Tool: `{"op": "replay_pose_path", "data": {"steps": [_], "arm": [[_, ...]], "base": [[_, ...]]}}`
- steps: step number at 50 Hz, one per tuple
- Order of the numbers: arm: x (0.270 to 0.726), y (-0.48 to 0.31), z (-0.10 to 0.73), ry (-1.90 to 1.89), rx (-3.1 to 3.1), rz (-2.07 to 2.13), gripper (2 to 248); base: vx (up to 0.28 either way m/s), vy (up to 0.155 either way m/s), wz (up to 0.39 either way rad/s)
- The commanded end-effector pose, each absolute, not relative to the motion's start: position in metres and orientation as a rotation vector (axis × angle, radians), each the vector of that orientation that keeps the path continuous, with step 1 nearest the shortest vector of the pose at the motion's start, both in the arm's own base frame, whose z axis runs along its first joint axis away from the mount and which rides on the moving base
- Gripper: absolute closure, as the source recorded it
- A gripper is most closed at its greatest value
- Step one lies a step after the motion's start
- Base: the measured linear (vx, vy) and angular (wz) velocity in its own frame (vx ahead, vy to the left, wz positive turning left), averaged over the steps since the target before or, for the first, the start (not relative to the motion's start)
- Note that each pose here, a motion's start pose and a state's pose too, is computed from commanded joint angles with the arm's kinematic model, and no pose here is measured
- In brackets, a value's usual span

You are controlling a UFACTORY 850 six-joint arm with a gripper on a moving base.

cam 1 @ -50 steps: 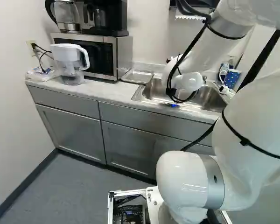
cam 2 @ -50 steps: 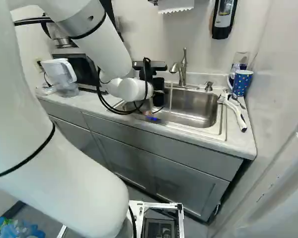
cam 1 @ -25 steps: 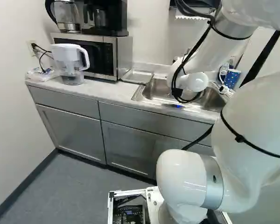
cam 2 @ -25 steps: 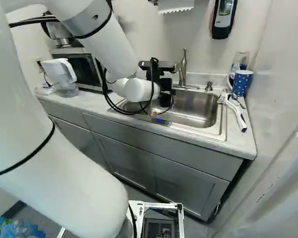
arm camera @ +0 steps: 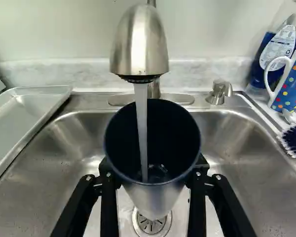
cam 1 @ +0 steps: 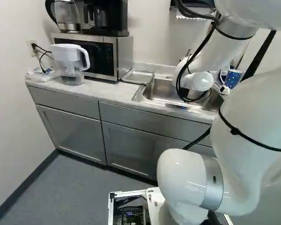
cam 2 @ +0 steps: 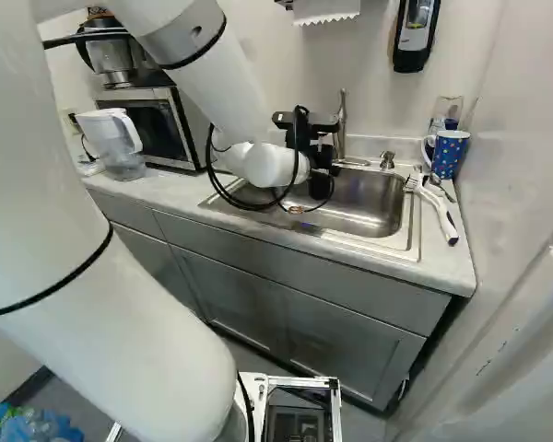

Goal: Rinse the cup and place it in the tray

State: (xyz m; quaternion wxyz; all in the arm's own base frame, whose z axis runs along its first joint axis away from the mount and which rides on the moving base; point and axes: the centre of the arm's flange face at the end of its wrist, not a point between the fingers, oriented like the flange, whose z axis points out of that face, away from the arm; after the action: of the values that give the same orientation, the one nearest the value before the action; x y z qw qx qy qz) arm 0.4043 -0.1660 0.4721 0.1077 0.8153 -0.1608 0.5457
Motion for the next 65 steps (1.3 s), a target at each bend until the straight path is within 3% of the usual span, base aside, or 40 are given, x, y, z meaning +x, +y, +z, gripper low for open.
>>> {"op": "replay_pose_path", "data": {"steps": [65], "arm": [[0.4043,-0.1660,0.4721,-0.473,2.400,1.606,125]], "base": [[0.000,0.000,0.000]]}}
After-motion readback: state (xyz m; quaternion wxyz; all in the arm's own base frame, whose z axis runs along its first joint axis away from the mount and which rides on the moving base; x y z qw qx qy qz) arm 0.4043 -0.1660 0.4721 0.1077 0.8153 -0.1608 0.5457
